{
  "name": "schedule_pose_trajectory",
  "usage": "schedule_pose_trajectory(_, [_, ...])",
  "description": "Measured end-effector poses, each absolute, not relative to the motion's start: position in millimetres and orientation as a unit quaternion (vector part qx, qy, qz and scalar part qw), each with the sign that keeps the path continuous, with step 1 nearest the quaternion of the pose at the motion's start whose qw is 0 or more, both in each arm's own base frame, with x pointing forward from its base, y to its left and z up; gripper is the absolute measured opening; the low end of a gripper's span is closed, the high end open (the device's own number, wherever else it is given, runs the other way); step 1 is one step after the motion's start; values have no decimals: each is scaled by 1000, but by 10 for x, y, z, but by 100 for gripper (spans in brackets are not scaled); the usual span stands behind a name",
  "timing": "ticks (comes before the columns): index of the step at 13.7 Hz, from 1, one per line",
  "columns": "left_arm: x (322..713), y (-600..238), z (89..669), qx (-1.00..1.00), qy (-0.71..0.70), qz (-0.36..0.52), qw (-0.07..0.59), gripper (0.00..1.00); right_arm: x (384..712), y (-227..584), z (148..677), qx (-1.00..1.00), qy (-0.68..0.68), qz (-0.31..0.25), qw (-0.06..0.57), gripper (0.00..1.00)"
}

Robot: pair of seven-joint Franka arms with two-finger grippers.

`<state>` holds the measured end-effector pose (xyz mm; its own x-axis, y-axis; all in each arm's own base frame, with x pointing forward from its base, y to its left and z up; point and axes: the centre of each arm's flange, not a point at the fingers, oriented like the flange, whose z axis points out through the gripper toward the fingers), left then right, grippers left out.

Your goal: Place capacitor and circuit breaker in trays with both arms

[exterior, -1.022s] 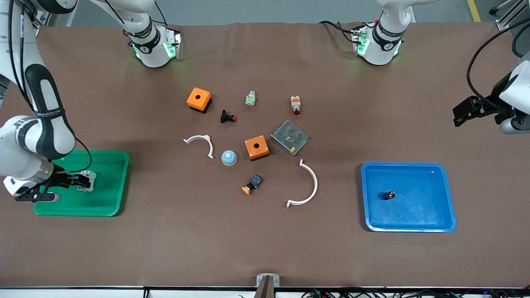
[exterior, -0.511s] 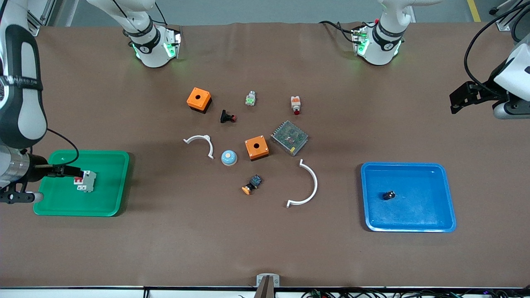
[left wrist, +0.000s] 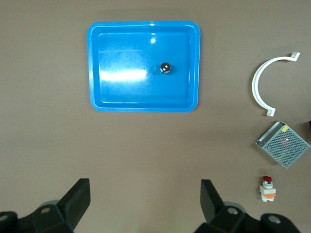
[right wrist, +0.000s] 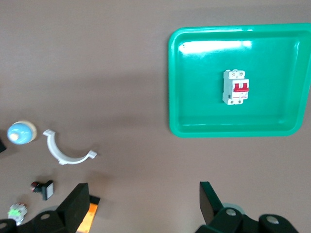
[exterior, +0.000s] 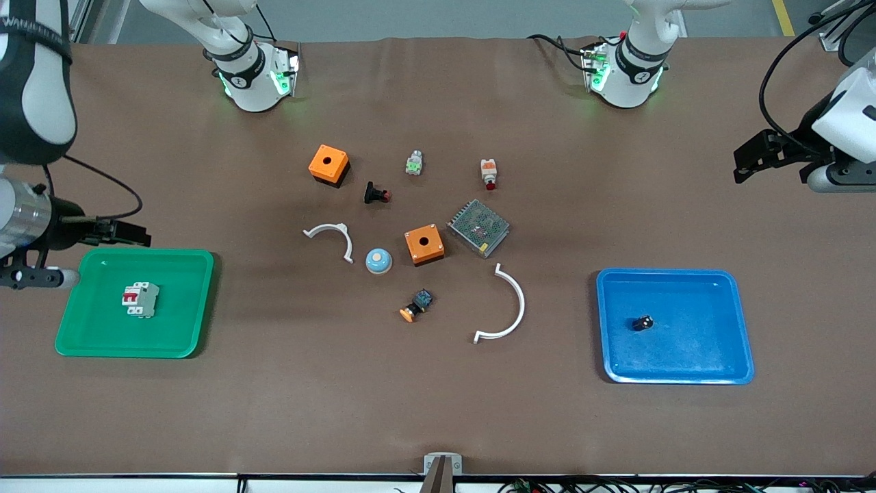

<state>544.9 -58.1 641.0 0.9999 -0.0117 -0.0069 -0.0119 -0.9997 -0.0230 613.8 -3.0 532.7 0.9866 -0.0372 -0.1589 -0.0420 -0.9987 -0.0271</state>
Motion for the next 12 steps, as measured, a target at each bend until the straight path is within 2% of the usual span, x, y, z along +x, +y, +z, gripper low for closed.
schedule_pose_trajectory(4, [5270, -633, 6415, -1000, -10, 8, 9, 100, 6051, -37, 5480, -997, 24, 77, 13, 100])
schedule_pose_trajectory(12, [5258, -590, 6398, -1000, -14, 10, 9, 100, 6073, -234, 5727, -998, 22, 53, 12, 100])
